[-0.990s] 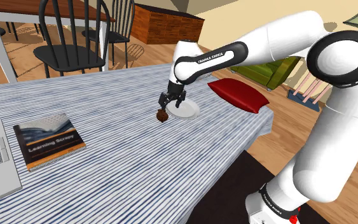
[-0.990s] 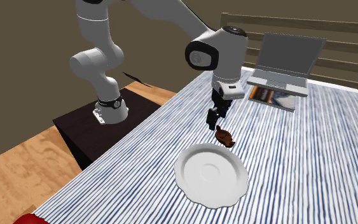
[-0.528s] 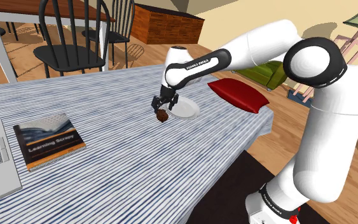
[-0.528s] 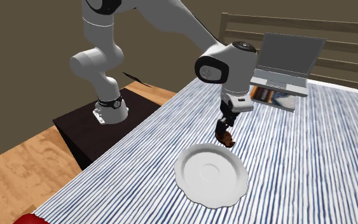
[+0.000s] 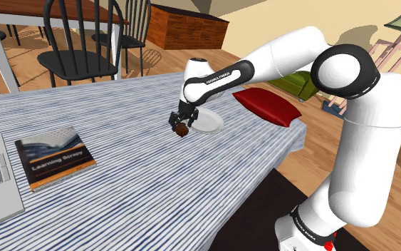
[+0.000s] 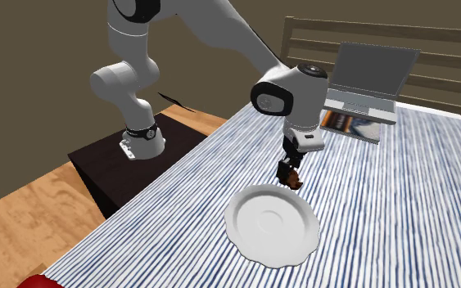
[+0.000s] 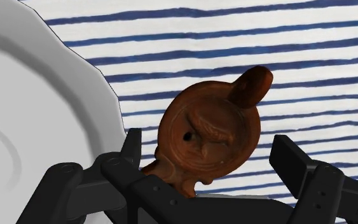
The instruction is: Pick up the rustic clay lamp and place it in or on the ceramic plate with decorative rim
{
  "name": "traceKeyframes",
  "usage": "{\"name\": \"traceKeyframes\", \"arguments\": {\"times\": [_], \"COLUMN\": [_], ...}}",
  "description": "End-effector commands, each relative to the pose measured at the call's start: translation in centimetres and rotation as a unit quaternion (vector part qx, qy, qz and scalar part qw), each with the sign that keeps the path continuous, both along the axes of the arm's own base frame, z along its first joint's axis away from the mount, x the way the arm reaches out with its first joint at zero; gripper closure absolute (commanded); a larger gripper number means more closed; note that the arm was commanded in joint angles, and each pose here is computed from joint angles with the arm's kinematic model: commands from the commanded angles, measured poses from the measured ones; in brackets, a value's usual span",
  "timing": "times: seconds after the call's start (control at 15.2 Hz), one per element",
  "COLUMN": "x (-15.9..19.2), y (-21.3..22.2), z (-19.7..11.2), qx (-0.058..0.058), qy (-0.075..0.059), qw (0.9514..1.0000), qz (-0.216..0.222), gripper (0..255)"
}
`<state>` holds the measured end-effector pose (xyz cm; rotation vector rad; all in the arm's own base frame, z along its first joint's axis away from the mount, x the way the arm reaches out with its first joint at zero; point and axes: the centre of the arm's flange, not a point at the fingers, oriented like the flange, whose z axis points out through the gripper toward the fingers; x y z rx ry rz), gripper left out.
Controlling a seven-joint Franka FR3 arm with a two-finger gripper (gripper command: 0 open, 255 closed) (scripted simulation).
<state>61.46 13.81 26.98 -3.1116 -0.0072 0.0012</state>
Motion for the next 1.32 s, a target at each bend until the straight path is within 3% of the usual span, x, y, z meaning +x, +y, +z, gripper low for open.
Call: {"name": "traceKeyframes", "arguments": {"times": [0.0, 0.13, 0.2, 0.79, 1.25], "x": [0.0, 0.0, 0.0, 0.0, 0.0], "y": [0.0, 0.0, 0.0, 0.0, 0.0], "z": [0.0, 0.0, 0.0, 0.0, 3.7], "qx": [0.000, 0.000, 0.000, 0.000, 0.000], "qy": [0.000, 0.000, 0.000, 0.000, 0.000], "qw": [1.0000, 1.0000, 1.0000, 1.0000, 1.0000], "qz": [0.000, 0.000, 0.000, 0.000, 0.000], "gripper": [0, 0, 255, 255, 255]}}
